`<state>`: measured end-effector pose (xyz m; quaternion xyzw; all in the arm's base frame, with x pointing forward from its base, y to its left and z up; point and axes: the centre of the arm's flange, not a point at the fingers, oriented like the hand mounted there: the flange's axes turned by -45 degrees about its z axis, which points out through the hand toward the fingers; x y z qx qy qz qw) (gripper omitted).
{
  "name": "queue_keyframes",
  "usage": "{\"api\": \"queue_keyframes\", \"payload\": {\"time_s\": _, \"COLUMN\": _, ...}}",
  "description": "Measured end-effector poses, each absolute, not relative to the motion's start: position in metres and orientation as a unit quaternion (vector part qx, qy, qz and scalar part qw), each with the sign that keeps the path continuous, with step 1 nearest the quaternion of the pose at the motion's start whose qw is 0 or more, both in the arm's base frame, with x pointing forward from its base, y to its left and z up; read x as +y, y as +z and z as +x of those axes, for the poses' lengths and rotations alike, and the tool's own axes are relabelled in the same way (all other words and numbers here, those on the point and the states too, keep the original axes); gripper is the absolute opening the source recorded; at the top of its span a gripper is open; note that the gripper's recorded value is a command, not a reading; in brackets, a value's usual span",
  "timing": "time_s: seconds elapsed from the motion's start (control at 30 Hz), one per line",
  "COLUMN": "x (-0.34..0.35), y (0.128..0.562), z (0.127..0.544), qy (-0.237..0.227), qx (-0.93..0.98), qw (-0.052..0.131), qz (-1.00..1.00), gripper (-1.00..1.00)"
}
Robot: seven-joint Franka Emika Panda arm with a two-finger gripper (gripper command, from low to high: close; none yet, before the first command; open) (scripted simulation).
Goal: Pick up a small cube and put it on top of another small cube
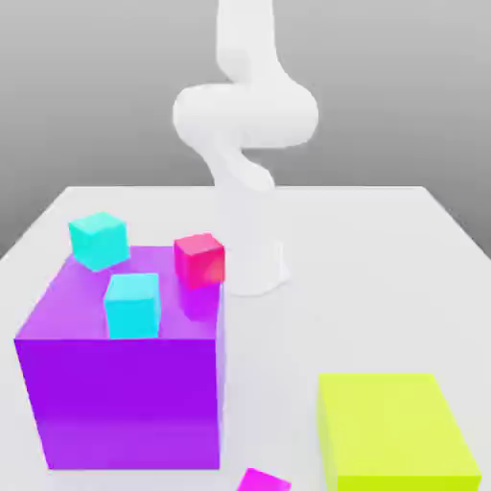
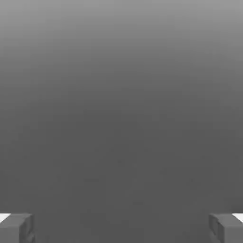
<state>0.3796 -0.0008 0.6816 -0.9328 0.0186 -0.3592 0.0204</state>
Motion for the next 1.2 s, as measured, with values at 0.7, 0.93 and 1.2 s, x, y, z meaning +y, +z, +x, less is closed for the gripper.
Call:
{"api": "queue_keyframes", "payload": {"time_s": 0.7, "x": 0.018, "y": 0.348, "z": 0.541, "qy": -0.094, "qx": 0.147, "qw": 0.050, "qz": -0.983, "gripper": 0.00}}
{"api": "queue_keyframes", "payload": {"time_s": 0.93, "x": 0.018, "y": 0.224, "z": 0.538, "qy": -0.016, "qx": 0.192, "qw": 0.011, "qz": -0.981, "gripper": 0.00}}
{"api": "queue_keyframes", "payload": {"time_s": 1.2, "x": 0.017, "y": 0.137, "z": 0.534, "qy": 0.000, "qx": 0.201, "qw": 0.000, "qz": -0.980, "gripper": -1.00}}
